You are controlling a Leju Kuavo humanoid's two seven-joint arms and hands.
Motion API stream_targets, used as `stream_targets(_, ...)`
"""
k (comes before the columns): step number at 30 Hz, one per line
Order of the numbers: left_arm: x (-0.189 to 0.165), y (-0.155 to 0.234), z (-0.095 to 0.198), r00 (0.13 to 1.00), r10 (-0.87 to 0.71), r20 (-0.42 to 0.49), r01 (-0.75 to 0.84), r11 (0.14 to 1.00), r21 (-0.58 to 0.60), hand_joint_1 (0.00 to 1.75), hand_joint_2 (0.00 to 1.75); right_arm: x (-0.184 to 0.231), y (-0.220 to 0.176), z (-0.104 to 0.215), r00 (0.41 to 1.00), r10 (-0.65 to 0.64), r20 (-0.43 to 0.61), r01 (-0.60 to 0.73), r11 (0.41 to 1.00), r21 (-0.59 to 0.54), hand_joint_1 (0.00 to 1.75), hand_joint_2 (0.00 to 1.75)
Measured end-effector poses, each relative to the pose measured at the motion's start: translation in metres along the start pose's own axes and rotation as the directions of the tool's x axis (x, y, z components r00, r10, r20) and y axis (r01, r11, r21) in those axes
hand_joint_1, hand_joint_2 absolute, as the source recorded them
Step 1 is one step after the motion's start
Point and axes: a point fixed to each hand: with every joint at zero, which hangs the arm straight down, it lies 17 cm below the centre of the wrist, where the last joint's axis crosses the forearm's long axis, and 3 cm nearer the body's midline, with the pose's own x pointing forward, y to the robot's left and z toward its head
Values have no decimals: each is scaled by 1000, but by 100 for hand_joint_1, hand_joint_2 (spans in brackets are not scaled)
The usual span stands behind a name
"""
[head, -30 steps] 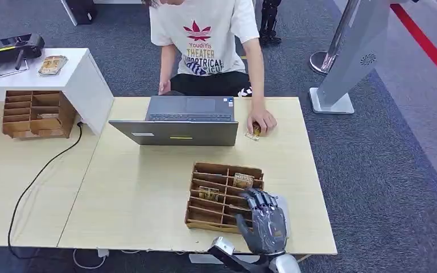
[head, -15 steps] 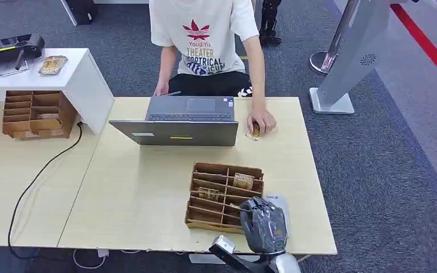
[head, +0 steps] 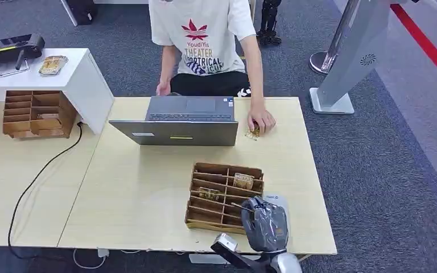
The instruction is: Pass the card to the sensor for recognition and then transmit it.
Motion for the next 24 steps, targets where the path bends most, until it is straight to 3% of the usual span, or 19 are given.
stream_targets(11, 1, -1, -1, 1000, 15, 11, -15, 1000, -4, 0, 0, 0, -52, -11, 981, -192, -14, 189, 974, -127, 175, 175)
stream_targets(24, 3, -4, -2, 999, 43, 30, -42, 999, -10, 0, 0, 19, -125, -11, 854, -509, 111, 521, 830, -201, 175, 175)
